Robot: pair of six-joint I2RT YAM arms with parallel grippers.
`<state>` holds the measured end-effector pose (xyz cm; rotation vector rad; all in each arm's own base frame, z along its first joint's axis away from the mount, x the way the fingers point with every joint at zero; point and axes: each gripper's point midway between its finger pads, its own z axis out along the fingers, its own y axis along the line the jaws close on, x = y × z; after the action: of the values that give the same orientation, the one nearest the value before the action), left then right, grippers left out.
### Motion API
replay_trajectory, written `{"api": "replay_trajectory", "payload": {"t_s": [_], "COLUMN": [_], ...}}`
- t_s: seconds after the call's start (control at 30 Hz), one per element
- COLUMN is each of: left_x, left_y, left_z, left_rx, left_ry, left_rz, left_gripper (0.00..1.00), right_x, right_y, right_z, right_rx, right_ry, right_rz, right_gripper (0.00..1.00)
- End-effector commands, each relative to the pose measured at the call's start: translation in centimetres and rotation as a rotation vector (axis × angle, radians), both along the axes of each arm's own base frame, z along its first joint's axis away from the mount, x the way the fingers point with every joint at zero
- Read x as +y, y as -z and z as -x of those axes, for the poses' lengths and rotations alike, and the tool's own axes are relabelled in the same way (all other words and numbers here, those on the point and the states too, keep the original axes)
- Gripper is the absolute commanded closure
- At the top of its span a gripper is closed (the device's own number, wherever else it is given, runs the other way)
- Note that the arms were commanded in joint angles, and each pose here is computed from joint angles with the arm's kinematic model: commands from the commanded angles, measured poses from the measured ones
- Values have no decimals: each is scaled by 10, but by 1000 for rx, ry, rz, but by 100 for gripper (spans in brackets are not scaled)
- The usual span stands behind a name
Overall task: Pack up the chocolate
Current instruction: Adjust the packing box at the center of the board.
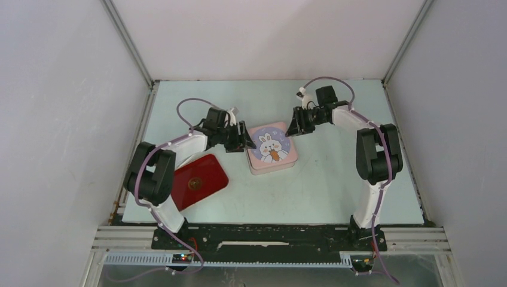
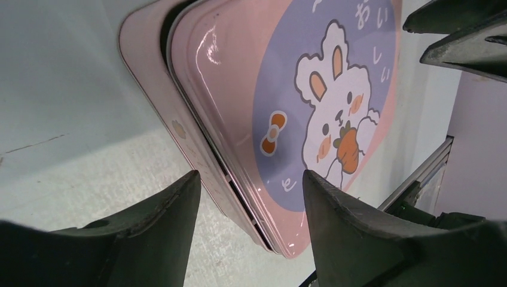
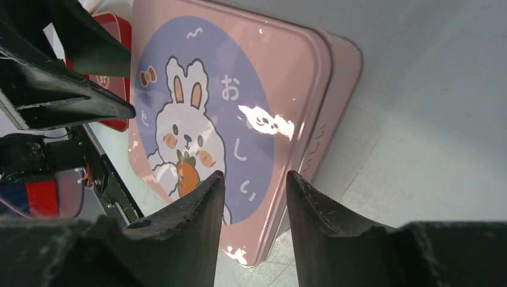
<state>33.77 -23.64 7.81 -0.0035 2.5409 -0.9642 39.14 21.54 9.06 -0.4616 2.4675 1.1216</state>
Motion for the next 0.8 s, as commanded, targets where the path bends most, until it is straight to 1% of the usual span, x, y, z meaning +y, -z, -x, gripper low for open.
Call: {"api": "replay_trajectory", "payload": {"t_s": [0.0, 0.43, 0.53, 0.67, 0.77], "left_x": [-11, -15, -14, -9, -9], "left_y": [-8, -6, -6, -5, -6], "left_z": [-6, -9, -10, -12, -11], "left_rx": [-11, 7, 3, -5, -7], "left_ry": [17, 25, 17, 0, 2], "left_rz": [25, 36, 30, 5, 3], "left_gripper": [33, 33, 34, 35, 35], "right_x": [9, 3, 8, 18, 22], "right_y": [-2, 5, 11, 9, 4], "right_z": [5, 2, 7, 11, 12], "right_rx": [21, 9, 33, 33, 18], "right_ry": [-32, -16, -34, -63, -72], "right_rz": [-8, 38, 33, 27, 29], "right_gripper": [55, 53, 55, 60, 61]}}
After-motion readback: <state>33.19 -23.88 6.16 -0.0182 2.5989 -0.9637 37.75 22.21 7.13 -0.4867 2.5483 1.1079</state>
